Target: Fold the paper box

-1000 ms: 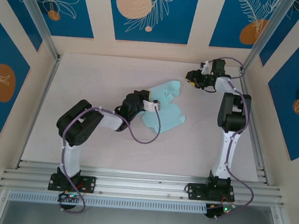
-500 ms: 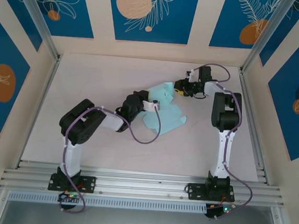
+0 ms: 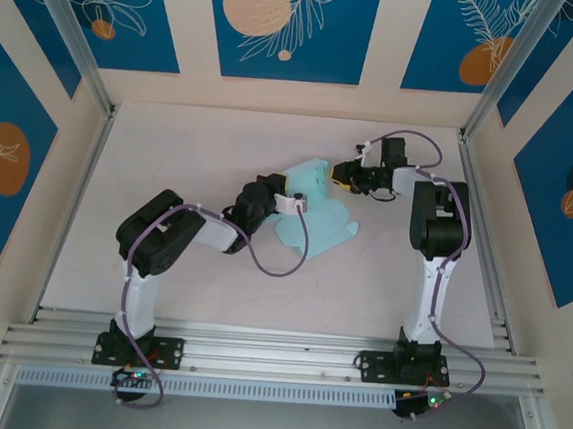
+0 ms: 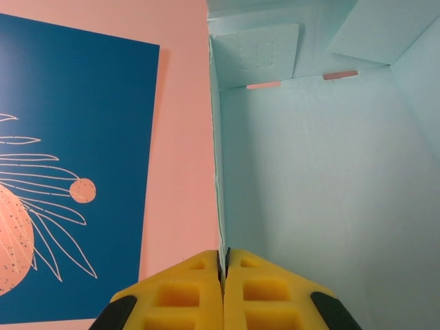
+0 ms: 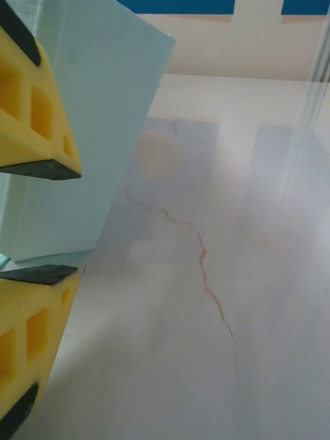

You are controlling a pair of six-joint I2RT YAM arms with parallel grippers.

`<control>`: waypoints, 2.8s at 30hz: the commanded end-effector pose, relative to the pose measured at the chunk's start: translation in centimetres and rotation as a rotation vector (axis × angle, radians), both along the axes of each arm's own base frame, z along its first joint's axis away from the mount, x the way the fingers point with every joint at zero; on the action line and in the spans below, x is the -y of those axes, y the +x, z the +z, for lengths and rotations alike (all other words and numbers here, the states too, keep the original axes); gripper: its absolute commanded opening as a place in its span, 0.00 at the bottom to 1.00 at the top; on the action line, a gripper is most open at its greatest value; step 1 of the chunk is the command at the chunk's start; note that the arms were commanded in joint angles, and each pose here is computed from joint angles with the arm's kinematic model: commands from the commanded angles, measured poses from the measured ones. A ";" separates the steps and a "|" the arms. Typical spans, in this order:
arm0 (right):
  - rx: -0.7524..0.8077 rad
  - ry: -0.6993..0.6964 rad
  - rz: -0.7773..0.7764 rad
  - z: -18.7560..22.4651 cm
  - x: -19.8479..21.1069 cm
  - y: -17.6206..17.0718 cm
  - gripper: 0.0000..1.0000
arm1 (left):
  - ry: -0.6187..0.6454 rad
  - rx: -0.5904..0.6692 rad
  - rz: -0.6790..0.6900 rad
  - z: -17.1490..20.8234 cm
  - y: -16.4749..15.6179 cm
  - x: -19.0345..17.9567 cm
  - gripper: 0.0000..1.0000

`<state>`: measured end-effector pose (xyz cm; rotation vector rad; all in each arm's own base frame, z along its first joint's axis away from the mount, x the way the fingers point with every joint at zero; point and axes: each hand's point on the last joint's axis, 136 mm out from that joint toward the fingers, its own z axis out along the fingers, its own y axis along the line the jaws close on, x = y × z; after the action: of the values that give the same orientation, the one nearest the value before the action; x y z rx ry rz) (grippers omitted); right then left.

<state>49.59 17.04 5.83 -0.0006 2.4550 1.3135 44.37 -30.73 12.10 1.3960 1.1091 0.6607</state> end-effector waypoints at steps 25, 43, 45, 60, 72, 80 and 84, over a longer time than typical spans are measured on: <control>0.169 0.001 0.060 2.1 -1.9 -3.3 0.45 | 0.185 0.081 -0.064 -3.4 -0.5 0.6 0.00; 0.212 -0.137 0.019 1.7 -2.9 -0.4 0.49 | 0.172 0.032 -0.113 -3.3 -0.9 1.3 0.00; 0.208 -0.145 0.024 1.4 -3.2 -0.2 0.49 | 0.161 0.021 -0.115 -3.3 -0.7 1.3 0.00; 0.238 -0.215 -0.012 1.4 -3.8 1.7 0.48 | 0.053 -0.170 -0.119 -3.0 0.1 0.6 0.00; 0.269 -0.194 0.002 1.9 -4.9 3.1 0.50 | 0.079 -0.182 -0.097 -4.4 1.0 0.2 0.00; 0.291 -0.273 -0.030 1.5 -5.0 3.4 0.29 | 0.030 -0.200 -0.084 -4.0 1.3 0.5 0.00; 0.328 -0.358 -0.086 1.5 -4.4 3.4 0.16 | -0.054 -0.197 -0.055 -2.2 1.7 0.5 0.09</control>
<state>52.67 21.95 6.99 -0.2518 2.3416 0.8451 47.60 -30.03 13.21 1.3881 1.1663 0.6012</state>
